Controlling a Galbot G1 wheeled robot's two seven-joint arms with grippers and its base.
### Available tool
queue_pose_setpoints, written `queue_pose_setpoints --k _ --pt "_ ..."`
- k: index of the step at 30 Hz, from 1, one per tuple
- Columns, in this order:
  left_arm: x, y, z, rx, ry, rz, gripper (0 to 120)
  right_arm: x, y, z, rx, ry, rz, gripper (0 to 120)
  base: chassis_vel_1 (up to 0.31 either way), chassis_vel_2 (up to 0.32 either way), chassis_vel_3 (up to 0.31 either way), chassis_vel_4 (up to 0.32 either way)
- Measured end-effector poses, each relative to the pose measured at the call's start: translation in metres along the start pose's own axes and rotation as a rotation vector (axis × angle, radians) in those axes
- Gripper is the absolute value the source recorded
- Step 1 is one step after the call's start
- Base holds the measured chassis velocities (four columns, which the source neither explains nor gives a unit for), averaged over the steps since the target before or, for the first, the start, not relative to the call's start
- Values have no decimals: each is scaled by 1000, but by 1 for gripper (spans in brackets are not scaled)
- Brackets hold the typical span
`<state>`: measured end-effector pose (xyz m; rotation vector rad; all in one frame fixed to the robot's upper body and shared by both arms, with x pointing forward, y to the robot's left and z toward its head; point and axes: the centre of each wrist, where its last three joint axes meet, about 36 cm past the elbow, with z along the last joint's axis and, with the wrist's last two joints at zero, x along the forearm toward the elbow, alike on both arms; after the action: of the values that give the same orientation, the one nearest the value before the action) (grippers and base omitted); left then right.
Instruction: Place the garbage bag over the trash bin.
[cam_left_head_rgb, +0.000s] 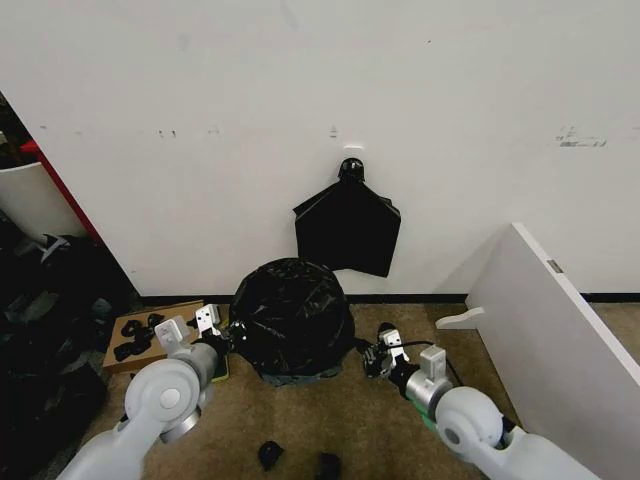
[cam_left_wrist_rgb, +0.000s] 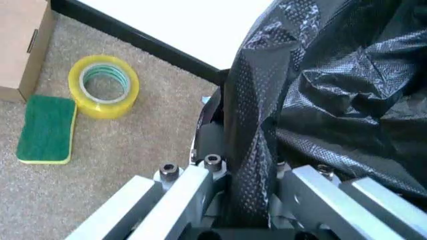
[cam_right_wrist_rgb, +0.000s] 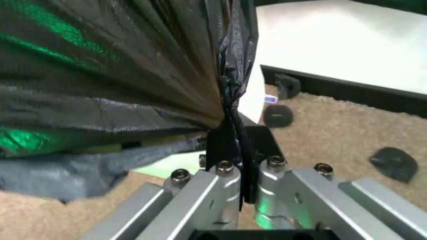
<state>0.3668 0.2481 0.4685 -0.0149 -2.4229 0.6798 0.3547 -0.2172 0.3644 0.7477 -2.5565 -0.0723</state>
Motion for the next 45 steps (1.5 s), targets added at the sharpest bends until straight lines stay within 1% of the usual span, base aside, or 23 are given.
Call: queue_pose_setpoints --k 5,8,10,12,13,14,16,17,18,20,21,22,24,26,28,32,34,35,37,40,42,43,45 --pt "-2 4 1 6 0 -10 1 12 -7 -5 1 -3 56 8 0 0 0 0" --pt "-4 5 1 12 -4 -14 1 22 -11 -6 -3 1 77 19 0 0 0 0" --pt "-11 5 2 26 -20 -23 1 39 -12 -13 -17 -9 95 32 0 0 0 0" --pt "-15 6 4 33 -24 -28 1 47 -12 -21 -37 -13 115 38 0 0 0 0" --pt "-15 6 4 33 -24 -28 1 47 -12 -21 -37 -13 115 38 0 0 0 0" --pt "-16 6 5 33 -27 -34 1 50 -12 -26 -47 -12 125 43 0 0 0 0" --pt "-18 5 9 17 -43 -49 1 55 -9 -38 -63 -12 142 50 0 0 0 0" --pt "-20 4 15 -25 -85 -71 1 61 1 -55 -75 -13 151 58 0 0 0 0" --pt "-21 4 18 -50 -113 -78 1 64 7 -64 -76 -16 151 61 0 0 0 0" --pt "-21 1 25 -110 -184 -80 1 71 27 -87 -75 -23 148 57 0 0 0 0" --pt "-21 1 25 -110 -184 -80 1 71 27 -87 -75 -23 148 57 0 0 0 0" --pt "-22 0 27 -123 -202 -79 1 72 31 -92 -77 -24 144 53 0 0 0 0" --pt "-23 -6 35 -164 -262 -70 1 79 59 -115 -102 -29 97 44 0 0 0 0" --pt "-24 -11 42 -186 -288 -56 1 81 72 -125 -118 -18 57 34 0 0 0 0" --pt "-24 -12 43 -191 -292 -53 1 81 74 -126 -120 -13 51 32 0 0 0 0" --pt "-34 -29 66 -268 -270 17 1 65 75 -125 -120 39 67 14 0 0 0 0" --pt "-34 -31 68 -271 -267 23 1 64 75 -125 -118 41 71 11 0 0 0 0" --pt "-37 -37 75 -289 -250 48 1 54 74 -124 -110 54 84 5 0 0 0 0" --pt "-43 -43 82 -307 -239 60 1 41 77 -121 -86 66 91 0 0 0 0 0" --pt "-54 -56 90 -328 -234 71 1 19 85 -114 -36 88 110 0 0 0 0 0" --pt "-54 -57 90 -328 -234 71 1 19 85 -114 -35 89 111 0 0 0 0 0" --pt "-58 -65 93 -328 -230 73 1 6 89 -110 -21 113 135 0 0 0 0 0" --pt "-59 -68 94 -327 -227 76 1 -4 91 -107 -16 130 156 0 0 0 0 0"
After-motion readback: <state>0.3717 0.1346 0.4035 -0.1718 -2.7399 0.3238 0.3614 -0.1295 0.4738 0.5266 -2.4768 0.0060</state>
